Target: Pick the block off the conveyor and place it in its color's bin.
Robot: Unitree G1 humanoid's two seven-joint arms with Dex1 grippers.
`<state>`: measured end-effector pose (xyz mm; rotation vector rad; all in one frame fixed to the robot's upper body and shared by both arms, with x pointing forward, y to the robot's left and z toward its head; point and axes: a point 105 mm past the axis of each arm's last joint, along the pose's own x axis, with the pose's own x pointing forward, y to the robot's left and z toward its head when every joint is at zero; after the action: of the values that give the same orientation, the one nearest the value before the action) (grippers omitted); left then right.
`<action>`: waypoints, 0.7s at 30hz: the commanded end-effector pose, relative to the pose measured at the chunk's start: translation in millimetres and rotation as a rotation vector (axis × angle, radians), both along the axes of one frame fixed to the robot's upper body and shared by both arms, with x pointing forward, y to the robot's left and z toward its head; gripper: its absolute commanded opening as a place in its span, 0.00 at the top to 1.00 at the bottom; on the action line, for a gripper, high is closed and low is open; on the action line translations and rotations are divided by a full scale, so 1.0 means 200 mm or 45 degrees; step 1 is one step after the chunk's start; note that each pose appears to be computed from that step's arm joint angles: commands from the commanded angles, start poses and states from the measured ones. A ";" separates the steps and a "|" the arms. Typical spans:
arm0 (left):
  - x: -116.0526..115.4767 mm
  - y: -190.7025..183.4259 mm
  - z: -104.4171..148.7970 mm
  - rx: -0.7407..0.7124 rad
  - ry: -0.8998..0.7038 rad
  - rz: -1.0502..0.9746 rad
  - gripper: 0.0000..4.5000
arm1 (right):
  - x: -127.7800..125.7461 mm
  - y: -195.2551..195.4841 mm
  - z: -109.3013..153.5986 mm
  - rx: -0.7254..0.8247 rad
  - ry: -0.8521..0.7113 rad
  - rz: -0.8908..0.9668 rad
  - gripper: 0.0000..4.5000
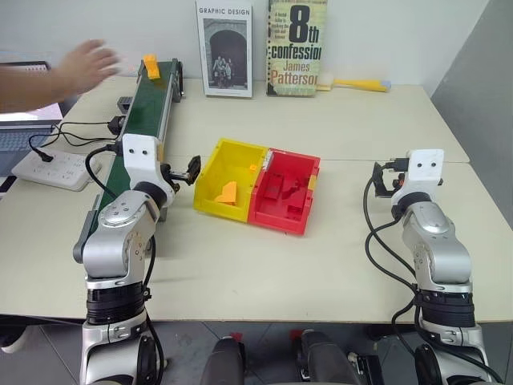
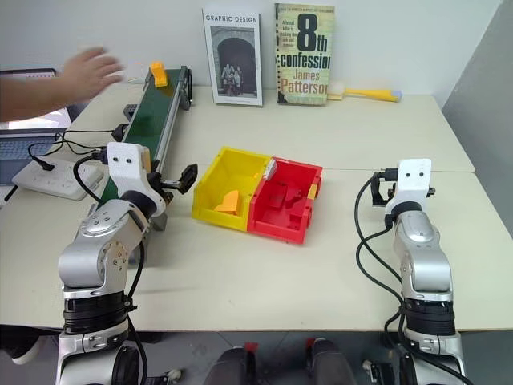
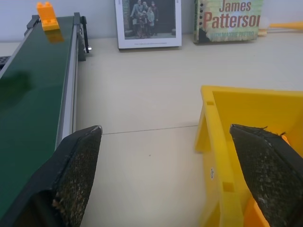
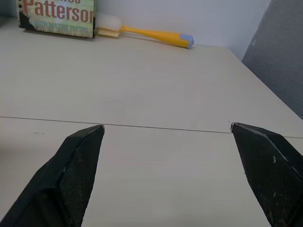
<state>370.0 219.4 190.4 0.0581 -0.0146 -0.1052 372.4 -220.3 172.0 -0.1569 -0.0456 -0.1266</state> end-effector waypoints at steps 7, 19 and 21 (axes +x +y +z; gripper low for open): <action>-0.03 0.13 0.14 0.012 -0.162 0.183 0.00 | 0.01 -0.01 0.10 -0.037 -0.085 0.003 0.00; -0.06 0.38 0.13 -0.005 -0.169 0.411 0.00 | -0.08 0.40 0.29 0.043 -0.078 0.868 0.00; -0.05 0.39 0.12 -0.003 -0.149 0.408 0.00 | -0.18 0.50 0.30 0.013 -0.015 1.135 0.00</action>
<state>361.8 290.9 198.4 0.0416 -0.0676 0.2043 359.3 -143.3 212.4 -0.1000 -0.0778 0.5528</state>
